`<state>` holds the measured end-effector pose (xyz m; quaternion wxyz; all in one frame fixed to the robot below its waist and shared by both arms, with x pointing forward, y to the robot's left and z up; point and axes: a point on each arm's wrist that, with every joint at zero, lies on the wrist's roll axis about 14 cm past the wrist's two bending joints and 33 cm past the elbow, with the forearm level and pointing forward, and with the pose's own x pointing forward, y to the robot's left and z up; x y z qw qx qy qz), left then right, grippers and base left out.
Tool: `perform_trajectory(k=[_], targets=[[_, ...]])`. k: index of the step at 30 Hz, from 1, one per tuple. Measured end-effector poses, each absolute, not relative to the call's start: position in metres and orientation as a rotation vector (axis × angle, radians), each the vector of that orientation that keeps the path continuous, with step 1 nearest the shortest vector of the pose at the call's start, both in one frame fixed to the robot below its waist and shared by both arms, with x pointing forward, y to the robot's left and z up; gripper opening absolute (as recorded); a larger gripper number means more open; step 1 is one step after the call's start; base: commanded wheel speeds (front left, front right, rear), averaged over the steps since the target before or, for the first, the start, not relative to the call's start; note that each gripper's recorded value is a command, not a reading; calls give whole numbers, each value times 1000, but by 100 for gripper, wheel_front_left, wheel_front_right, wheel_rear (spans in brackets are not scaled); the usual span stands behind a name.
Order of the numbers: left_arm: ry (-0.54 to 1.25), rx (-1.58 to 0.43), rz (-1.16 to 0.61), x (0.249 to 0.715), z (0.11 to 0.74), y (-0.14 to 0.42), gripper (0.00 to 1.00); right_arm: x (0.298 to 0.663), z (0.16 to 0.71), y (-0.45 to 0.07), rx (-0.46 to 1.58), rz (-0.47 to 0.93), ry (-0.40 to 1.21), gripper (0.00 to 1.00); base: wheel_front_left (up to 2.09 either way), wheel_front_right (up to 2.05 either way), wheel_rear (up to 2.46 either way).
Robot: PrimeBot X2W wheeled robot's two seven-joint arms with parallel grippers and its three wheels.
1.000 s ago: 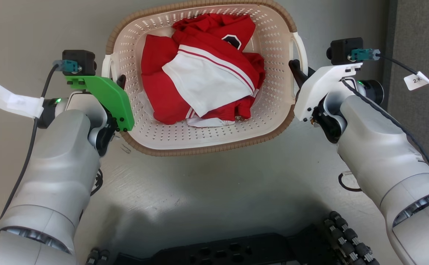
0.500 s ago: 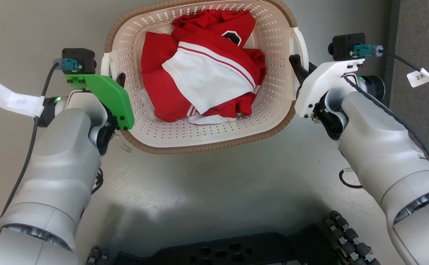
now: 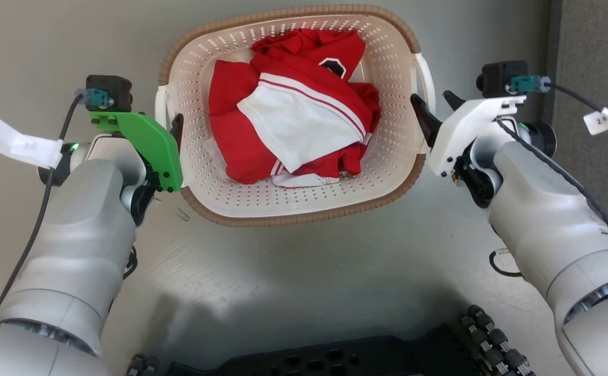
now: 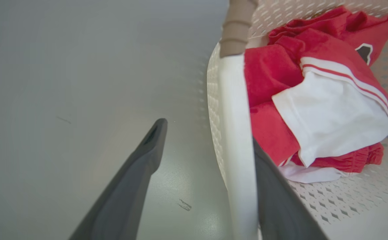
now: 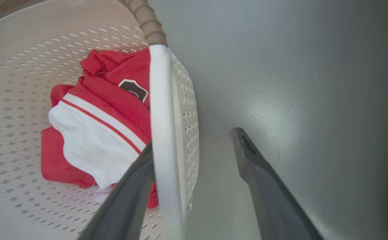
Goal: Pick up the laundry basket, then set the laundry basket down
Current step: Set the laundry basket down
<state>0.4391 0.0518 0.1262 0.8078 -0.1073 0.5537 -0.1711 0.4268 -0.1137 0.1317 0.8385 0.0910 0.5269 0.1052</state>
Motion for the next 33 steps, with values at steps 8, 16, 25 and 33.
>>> perform_trajectory(k=[8,16,25,33], targets=[[1089,-237,-348,456,144,55,100,434,145,-110,203,226,1048,100,0,0,0],[916,-243,-337,480,175,56,100,438,168,-107,231,220,962,100,0,0,0],[868,-208,-347,466,198,59,100,454,205,-109,256,212,849,100,0,0,0],[818,-185,-364,461,222,54,100,454,234,-118,255,200,784,100,0,0,0]])
